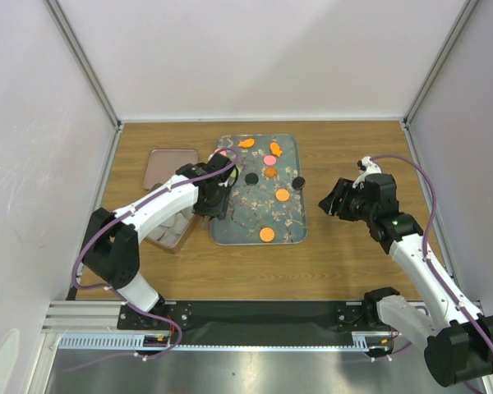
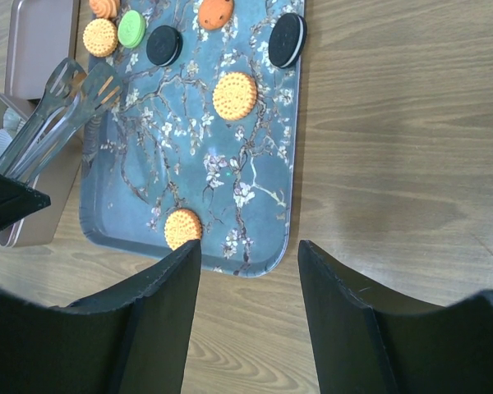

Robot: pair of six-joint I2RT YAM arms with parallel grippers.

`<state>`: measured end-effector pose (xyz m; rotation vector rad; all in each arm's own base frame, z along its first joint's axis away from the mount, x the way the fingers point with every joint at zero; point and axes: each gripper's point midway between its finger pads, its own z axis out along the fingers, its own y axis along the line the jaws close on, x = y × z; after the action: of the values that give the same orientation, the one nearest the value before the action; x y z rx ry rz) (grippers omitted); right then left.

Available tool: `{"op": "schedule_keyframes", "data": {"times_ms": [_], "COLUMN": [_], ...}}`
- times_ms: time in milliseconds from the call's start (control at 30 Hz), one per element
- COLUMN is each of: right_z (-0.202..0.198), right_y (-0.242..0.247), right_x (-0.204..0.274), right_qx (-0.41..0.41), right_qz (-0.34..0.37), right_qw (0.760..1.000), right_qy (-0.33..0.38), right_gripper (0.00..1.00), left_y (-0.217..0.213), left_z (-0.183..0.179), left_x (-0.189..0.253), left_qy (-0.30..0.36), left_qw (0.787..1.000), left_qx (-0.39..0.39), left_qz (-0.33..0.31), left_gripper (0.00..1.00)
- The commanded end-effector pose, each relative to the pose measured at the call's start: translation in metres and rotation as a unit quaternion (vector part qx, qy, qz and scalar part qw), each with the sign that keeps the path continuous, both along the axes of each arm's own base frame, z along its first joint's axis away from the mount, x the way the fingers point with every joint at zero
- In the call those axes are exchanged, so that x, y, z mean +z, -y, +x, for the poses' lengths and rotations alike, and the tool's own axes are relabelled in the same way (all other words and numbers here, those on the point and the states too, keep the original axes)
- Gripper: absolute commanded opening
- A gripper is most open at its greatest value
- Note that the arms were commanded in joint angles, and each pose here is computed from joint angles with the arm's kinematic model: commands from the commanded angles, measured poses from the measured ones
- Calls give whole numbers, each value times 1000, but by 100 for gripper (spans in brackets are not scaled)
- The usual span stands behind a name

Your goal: Pack the cookies

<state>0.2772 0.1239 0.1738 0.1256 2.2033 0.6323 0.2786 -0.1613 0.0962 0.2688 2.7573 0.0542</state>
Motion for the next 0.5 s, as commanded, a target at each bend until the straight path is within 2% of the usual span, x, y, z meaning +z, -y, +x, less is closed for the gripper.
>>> {"op": "schedule_keyframes", "data": {"times_ms": [0, 467], "right_z": [5, 4], "right_y": [-1, 0], "right_x": [8, 6], "right_qx": [-4, -5], "right_qz": [6, 5], "right_qw": [1000, 1000], "right_qy": [19, 16], "right_gripper": [57, 57], "left_y": [8, 5], "left_z": [15, 11], "left_x": [10, -2], "left_qy": [23, 0], "left_qw": [1000, 999], "left_qx": [-5, 0], "left_qz": [-17, -37], "left_gripper": [53, 52]}}
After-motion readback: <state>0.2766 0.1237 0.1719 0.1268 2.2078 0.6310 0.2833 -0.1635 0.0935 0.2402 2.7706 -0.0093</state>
